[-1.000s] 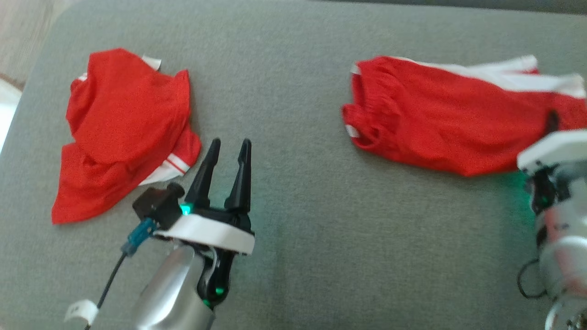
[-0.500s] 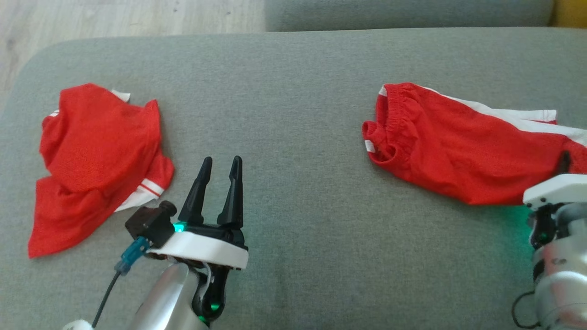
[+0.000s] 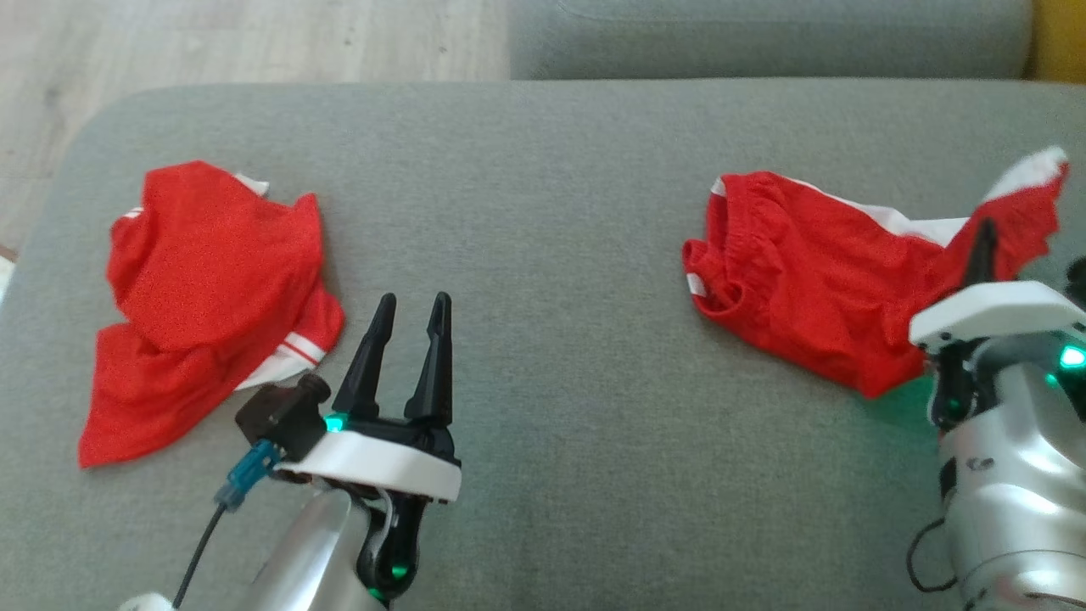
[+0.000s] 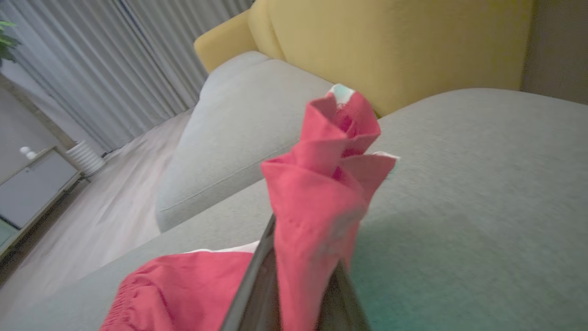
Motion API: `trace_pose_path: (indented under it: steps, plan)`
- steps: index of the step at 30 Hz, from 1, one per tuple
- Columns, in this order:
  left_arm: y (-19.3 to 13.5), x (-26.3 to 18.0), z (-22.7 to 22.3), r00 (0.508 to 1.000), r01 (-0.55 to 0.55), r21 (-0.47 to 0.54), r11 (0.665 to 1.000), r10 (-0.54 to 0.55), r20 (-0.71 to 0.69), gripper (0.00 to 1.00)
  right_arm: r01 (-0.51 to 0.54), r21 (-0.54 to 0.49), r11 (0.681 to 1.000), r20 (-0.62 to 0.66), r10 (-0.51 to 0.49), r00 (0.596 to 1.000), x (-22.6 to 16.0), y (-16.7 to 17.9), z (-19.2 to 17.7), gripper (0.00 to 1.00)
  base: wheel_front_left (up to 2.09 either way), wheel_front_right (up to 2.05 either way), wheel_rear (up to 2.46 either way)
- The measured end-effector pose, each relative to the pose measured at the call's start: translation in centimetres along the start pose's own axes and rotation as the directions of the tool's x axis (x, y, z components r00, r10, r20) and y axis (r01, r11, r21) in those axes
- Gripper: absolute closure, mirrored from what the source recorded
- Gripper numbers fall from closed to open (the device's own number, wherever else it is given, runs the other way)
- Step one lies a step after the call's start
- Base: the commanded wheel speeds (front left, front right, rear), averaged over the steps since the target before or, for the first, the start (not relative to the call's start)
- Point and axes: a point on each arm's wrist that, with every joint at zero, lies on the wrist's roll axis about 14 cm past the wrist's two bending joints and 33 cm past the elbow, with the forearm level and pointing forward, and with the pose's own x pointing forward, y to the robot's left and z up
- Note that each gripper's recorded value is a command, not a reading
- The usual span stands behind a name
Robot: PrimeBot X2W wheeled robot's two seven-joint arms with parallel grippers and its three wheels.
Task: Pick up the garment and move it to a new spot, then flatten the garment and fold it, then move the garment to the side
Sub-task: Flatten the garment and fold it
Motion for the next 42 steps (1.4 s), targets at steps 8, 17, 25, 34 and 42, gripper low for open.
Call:
trace_pose_path:
  steps: [8, 17, 25, 34, 42]
  plan:
    - [1.3, -2.4, 0.4, 0.998, -0.056, 0.001, 0.998, 0.056, 0.015, 0.00, -0.199, -0.046, 0.979, 0.017, 0.200, 0.980, -0.1, 7.3, 0.7, 1.00, 0.00, 0.00, 0.00]
    - [2.8, -4.0, 1.3, 0.993, -0.112, 0.007, 0.994, 0.111, 0.045, 0.00, -0.385, -0.077, 0.920, -0.095, 0.378, 0.921, -1.9, 13.4, -3.4, 1.00, 0.00, 0.00, 0.00]
    - [3.6, -4.5, 1.4, 0.989, -0.138, 0.007, 0.990, 0.138, 0.046, 0.00, -0.469, -0.134, 0.873, -0.219, 0.436, 0.873, -3.6, 15.0, -7.5, 1.00, 0.00, 0.00, 0.00]
    - [3.2, -4.2, 1.1, 0.992, -0.124, 0.006, 0.992, 0.124, 0.038, 0.00, -0.555, -0.201, 0.807, -0.403, 0.448, 0.798, -6.9, 14.6, -12.4, 0.00, 0.00, 0.00, 0.00]
    - [2.0, -3.4, 1.0, 0.996, -0.085, 0.005, 0.996, 0.084, 0.034, 0.00, -0.562, -0.238, 0.792, -0.375, 0.459, 0.805, -7.6, 14.0, -11.6, 0.00, 0.00, 0.00, 0.00]
